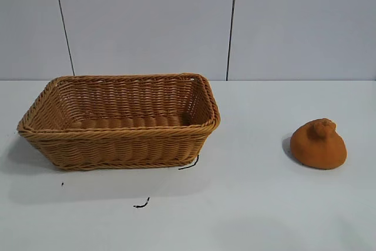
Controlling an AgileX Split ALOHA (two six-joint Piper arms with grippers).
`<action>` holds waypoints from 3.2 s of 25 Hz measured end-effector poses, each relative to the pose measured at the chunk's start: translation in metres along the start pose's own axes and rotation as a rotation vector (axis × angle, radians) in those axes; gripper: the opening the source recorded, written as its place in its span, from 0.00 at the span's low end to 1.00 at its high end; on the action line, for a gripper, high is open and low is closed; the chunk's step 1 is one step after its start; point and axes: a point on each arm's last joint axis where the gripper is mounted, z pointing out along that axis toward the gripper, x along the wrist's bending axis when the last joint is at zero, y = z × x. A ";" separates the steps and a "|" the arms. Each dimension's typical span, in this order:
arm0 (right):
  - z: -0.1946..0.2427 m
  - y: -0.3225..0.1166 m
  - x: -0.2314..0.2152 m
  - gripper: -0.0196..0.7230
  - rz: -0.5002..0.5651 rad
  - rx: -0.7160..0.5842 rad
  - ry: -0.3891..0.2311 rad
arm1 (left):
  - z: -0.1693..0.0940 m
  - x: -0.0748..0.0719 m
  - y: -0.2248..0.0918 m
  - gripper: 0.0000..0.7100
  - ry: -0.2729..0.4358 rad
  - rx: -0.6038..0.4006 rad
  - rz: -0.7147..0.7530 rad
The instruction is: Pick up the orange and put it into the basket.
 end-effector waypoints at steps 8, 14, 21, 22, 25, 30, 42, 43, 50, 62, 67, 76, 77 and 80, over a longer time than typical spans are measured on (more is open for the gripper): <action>0.000 0.000 0.000 0.88 0.000 0.000 -0.001 | 0.000 0.000 0.000 0.90 0.000 0.000 0.000; 0.000 0.028 0.000 0.88 -0.002 0.048 -0.004 | 0.000 0.000 0.000 0.90 0.000 0.000 0.000; 0.055 0.101 -0.001 0.88 -0.004 0.290 -0.010 | 0.000 0.000 0.000 0.90 0.000 0.000 0.000; 0.069 0.110 -0.001 0.88 -0.004 0.331 -0.010 | 0.000 0.000 0.000 0.90 0.000 0.000 0.000; 0.111 0.130 0.002 0.88 0.022 0.451 0.016 | 0.000 0.000 0.000 0.90 0.000 0.000 0.000; 0.196 0.143 0.006 0.88 0.073 0.665 0.053 | 0.000 0.000 0.000 0.90 0.000 0.000 0.000; 0.364 0.106 0.005 0.88 0.099 0.926 0.046 | 0.000 0.000 0.000 0.90 0.000 0.000 0.000; 0.375 0.098 0.005 0.88 0.100 0.943 0.044 | 0.000 0.000 0.000 0.90 0.000 0.000 0.000; 0.418 0.046 0.004 0.88 0.104 1.071 0.033 | 0.000 0.000 0.000 0.90 0.000 0.000 0.000; 0.432 0.025 0.003 0.33 0.105 1.098 0.027 | 0.000 0.000 0.000 0.90 0.000 0.001 0.000; 0.421 0.049 0.003 0.15 0.101 1.057 0.032 | 0.000 0.000 0.000 0.90 0.000 0.001 0.000; 0.392 0.160 0.005 0.15 0.080 0.872 0.058 | 0.000 0.000 0.000 0.90 0.000 0.001 0.000; 0.390 0.169 0.005 0.15 0.079 0.857 0.061 | 0.000 0.000 0.000 0.90 0.000 0.001 0.000; 0.384 0.189 0.008 0.15 0.090 0.818 0.067 | 0.000 0.000 0.000 0.90 0.000 0.001 0.000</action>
